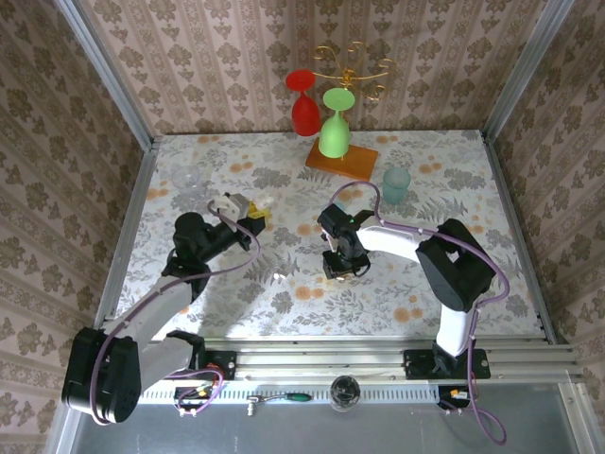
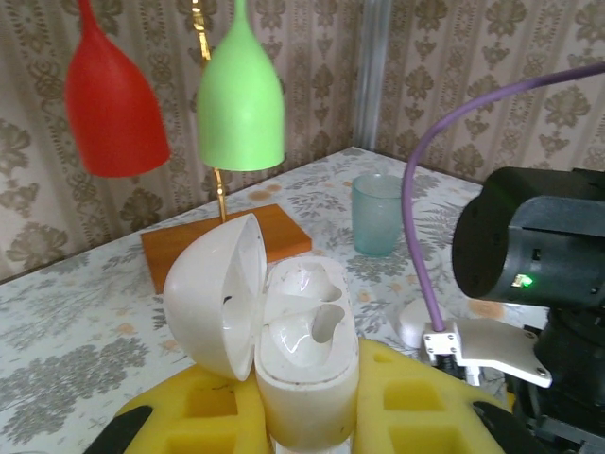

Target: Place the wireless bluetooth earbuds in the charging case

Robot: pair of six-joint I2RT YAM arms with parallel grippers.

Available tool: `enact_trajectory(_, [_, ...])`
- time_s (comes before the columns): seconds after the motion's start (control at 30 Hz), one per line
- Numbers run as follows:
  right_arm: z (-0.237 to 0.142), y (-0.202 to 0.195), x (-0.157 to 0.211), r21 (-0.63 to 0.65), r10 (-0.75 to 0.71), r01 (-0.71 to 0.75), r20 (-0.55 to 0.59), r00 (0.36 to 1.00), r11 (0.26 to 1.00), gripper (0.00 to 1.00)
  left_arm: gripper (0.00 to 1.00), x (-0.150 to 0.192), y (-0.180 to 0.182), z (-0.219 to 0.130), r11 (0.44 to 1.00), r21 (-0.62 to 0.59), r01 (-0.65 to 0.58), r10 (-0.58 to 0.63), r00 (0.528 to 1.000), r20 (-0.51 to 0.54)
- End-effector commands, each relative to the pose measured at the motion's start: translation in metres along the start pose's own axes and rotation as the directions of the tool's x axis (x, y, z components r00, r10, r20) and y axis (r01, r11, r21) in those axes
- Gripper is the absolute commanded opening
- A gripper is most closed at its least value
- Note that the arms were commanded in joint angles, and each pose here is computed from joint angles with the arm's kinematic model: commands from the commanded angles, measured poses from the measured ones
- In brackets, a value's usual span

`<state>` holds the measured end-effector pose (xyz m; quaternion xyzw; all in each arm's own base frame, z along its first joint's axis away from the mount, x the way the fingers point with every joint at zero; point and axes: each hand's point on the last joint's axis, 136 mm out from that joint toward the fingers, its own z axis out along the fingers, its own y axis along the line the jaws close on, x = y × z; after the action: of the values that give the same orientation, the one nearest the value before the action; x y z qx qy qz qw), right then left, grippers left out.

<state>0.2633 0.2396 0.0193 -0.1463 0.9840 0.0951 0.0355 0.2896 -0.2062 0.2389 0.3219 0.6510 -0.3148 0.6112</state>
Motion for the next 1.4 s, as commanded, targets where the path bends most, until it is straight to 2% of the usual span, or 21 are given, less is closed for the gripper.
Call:
enact_trajectory(0.0, [-0.017,-0.001,-0.008,0.037,-0.011,0.008,0.071,0.997,0.999,0.4,0.0,-0.012,-0.002,0.001,1.0,0.002,-0.012,0.012,0.999,0.034])
enact_trajectory(0.2, [-0.028,-0.001,-0.008,0.148,-0.091,0.083,0.05,0.995,0.986,0.42,0.0,-0.004,0.009,-0.016,0.996,-0.085,0.036,-0.034,0.999,0.028])
enact_trajectory(0.33, [-0.032,0.001,-0.005,0.223,-0.155,0.151,0.0,0.988,0.963,0.42,0.0,-0.002,0.036,-0.043,0.977,-0.173,0.124,-0.108,0.989,0.098])
enact_trajectory(0.47, [-0.035,0.001,0.0,0.302,-0.219,0.232,-0.076,0.973,0.925,0.41,0.0,-0.002,0.049,-0.057,0.967,-0.223,0.127,-0.103,0.988,0.116])
enact_trajectory(0.7, [-0.031,0.004,0.002,0.381,-0.279,0.33,-0.184,0.943,0.864,0.4,0.0,-0.002,0.048,-0.054,0.972,-0.201,0.119,-0.097,0.989,0.115])
enact_trajectory(0.87, [-0.019,0.003,0.008,0.389,-0.288,0.371,-0.255,0.923,0.843,0.4,0.0,0.0,0.049,-0.051,0.973,-0.197,0.118,-0.098,0.989,0.108])
enact_trajectory(1.37, [-0.001,0.0,0.001,0.405,-0.308,0.41,-0.295,0.905,0.817,0.36,0.0,0.004,0.045,-0.049,0.977,-0.176,0.119,-0.104,0.991,0.089])
